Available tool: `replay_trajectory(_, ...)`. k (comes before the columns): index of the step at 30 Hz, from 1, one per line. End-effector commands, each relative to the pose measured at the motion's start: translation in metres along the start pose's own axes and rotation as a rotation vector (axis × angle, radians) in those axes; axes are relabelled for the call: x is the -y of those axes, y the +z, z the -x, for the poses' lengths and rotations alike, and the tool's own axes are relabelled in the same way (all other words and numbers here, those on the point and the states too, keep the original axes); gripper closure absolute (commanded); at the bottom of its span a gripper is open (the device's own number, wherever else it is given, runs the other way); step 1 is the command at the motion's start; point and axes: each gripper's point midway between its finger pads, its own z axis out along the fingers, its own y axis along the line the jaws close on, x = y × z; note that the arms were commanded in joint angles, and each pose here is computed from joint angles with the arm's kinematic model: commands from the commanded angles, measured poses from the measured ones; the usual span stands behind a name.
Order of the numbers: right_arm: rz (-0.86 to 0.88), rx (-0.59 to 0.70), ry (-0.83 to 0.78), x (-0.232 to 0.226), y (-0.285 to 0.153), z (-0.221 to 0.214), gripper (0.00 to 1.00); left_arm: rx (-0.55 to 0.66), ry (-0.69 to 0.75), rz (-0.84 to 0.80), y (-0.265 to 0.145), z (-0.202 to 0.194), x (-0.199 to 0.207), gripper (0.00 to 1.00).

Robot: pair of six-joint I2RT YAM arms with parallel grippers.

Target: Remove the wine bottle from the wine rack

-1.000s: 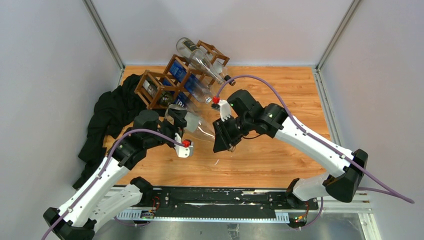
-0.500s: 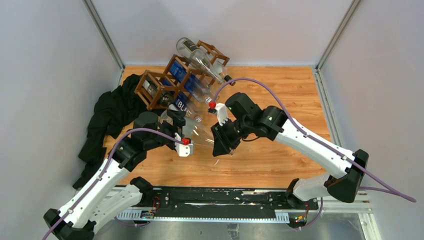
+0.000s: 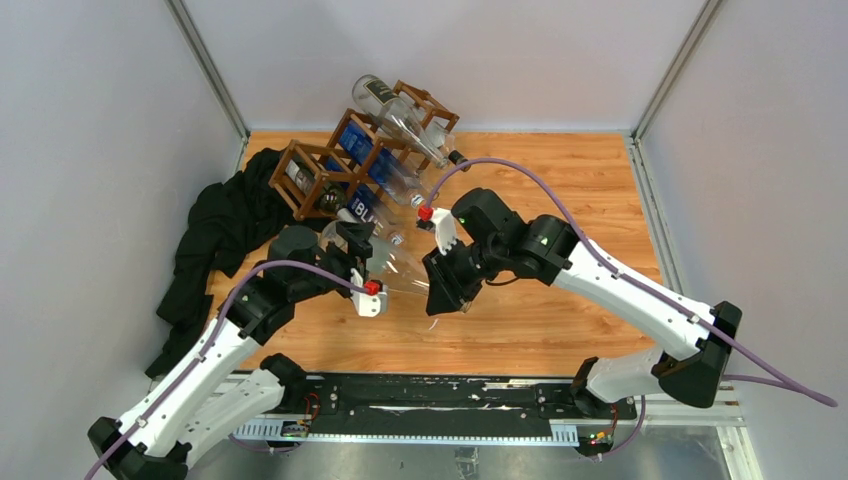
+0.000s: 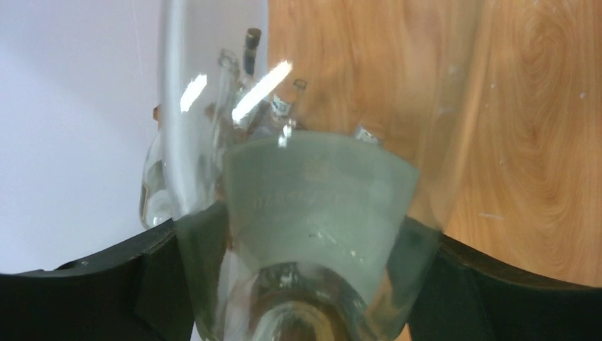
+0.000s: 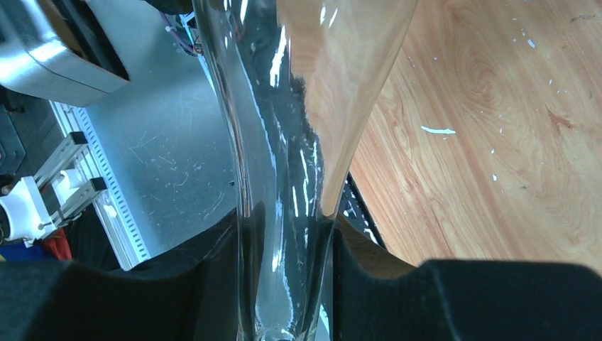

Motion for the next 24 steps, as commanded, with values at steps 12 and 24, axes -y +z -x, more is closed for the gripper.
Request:
replay_trajectory(12, 0.050, 0.232, -0.249, -0.034, -0.029, 0.037, 0.27, -0.013, 0.097, 0.428, -0.018, 0.007, -0.098, 1.00)
replay_trajectory(24, -0.135, 0.385, -0.260, -0.018, -0.070, 0.061, 0.02, 0.062, 0.187, 0.591, -0.044, 0.028, -0.115, 1.00)
